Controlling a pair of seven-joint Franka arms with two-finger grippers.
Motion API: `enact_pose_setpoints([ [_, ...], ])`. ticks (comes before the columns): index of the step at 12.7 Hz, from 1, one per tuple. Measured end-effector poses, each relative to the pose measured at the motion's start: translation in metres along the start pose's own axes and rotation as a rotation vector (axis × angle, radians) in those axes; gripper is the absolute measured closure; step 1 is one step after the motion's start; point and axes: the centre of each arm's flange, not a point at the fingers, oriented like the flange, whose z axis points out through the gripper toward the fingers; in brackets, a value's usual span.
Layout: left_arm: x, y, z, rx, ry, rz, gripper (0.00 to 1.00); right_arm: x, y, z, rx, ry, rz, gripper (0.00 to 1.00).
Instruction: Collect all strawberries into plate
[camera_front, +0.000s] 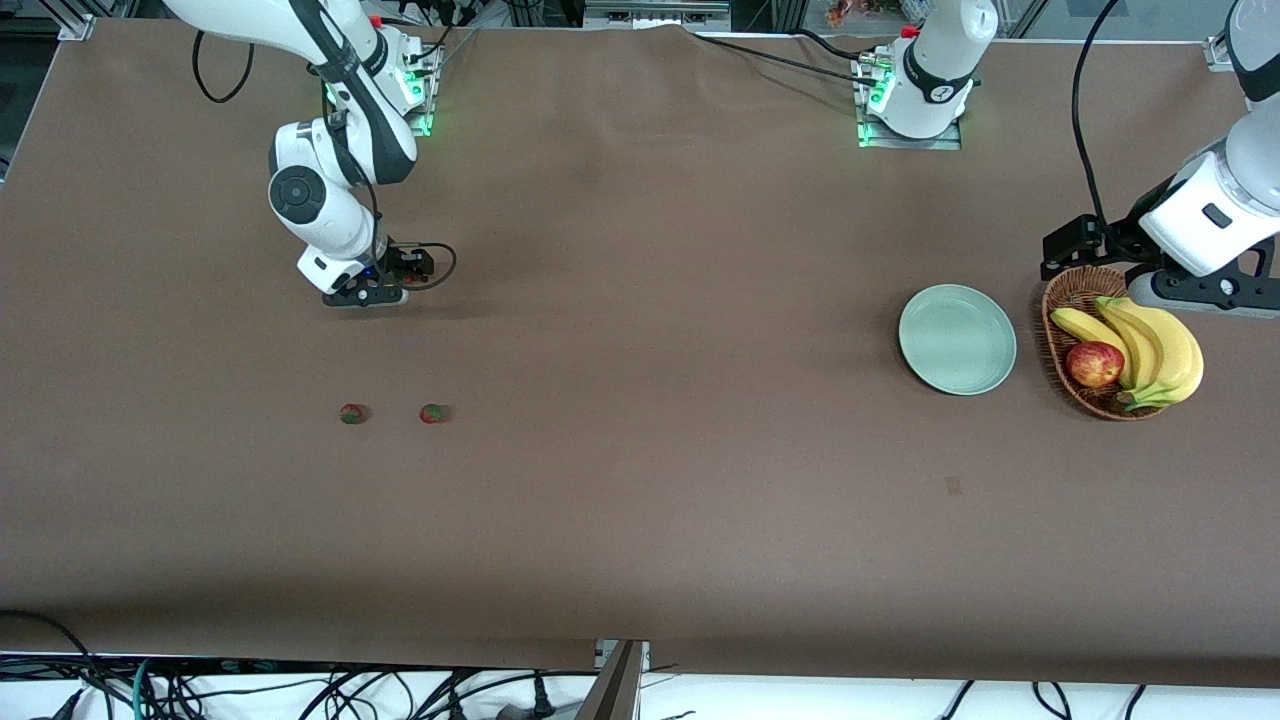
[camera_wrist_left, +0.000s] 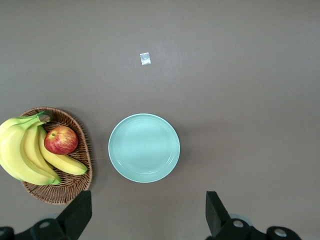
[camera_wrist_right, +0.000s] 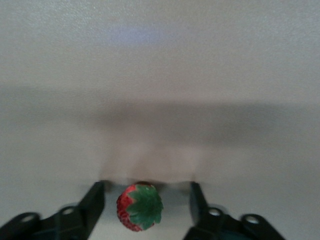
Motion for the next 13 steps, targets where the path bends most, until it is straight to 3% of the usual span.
enact_pose_setpoints([
  [1, 0.0, 0.0, 0.0, 0.0, 0.0, 0.0, 0.0, 0.0001, 0.0, 0.0, 0.0, 0.001, 0.0, 0.28],
  [3, 0.0, 0.0, 0.0, 0.0, 0.0, 0.0, 0.0, 0.0012, 0.0002, -0.0039, 0.001, 0.01, 0.001, 0.52],
  [8, 0.0, -0.0001, 0.0, 0.0, 0.0, 0.0, 0.0, 0.0013, 0.0004, -0.0044, 0.001, 0.011, 0.002, 0.57],
  [9, 0.0, -0.0001, 0.0, 0.0, 0.0, -0.001, 0.0, 0.0015, 0.0014, -0.0053, 0.001, 0.011, 0.005, 0.66],
  [13, 0.0019, -0.0023, 0.005, -0.001, -0.009, -0.006, 0.0, 0.0021, 0.0016, -0.006, 0.002, 0.014, 0.01, 0.67],
])
